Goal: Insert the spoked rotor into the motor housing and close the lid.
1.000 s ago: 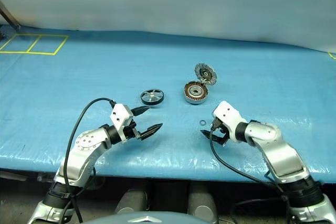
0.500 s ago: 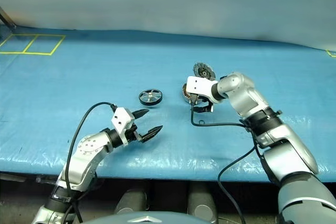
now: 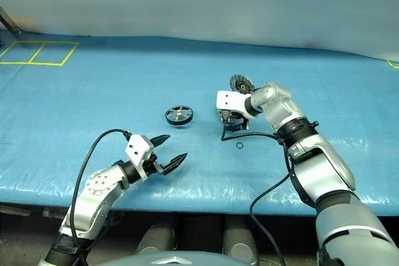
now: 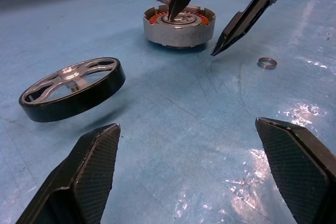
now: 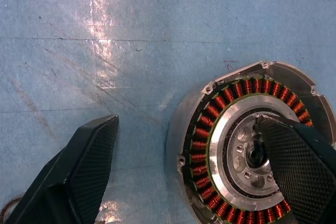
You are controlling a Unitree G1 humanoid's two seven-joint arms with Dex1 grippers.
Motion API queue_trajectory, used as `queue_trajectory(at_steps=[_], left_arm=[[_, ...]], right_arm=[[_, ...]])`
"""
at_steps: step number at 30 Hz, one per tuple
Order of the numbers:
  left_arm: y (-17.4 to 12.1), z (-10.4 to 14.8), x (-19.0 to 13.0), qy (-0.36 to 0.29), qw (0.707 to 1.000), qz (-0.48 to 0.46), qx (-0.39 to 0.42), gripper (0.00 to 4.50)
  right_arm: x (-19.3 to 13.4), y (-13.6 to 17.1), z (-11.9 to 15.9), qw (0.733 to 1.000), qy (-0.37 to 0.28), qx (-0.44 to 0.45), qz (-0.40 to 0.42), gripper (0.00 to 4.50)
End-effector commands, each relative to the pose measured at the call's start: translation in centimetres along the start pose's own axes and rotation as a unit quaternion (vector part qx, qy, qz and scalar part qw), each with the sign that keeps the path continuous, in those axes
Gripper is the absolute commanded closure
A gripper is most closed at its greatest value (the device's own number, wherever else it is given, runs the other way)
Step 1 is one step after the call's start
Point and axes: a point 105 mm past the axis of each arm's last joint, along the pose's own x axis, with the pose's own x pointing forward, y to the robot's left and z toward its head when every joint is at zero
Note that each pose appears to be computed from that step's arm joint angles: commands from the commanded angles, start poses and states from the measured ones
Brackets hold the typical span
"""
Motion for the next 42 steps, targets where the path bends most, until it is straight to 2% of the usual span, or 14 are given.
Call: queue_trajectory(at_steps=[1, 9, 14, 36, 41, 42], left_arm=[[0.1, 1.4, -0.2, -0.018, 1.0, 0.001, 0.016, 0.0], [0.1, 1.8, 0.3, -0.022, 1.0, -0.008, 0.021, 0.0], [-0.1, 1.7, 0.4, -0.021, 1.0, -0.013, 0.019, 0.0], [0.4, 1.7, 0.3, -0.021, 1.0, 0.0, 0.02, 0.0], [0.4, 1.6, 0.4, -0.019, 1.0, -0.001, 0.021, 0.0], [0.4, 1.6, 0.4, -0.018, 1.0, -0.001, 0.023, 0.0]], right_arm=[[-1.3, -1.1, 0.8, 1.0, -0.018, -0.006, -0.02, 0.04], [-1.7, -1.7, 0.5, 0.999, -0.017, 0.006, -0.04, 0.04], [-1.6, -2.0, -0.8, 0.998, 0.007, 0.018, -0.053, 0.04], [-0.4, -0.2, -1.0, 1.0, 0.012, 0.014, -0.024, 0.04], [0.0, 0.2, -1.5, 0.999, 0.011, 0.038, -0.014, 0.04], [0.2, 0.2, -1.8, 0.999, 0.015, 0.044, -0.016, 0.21]])
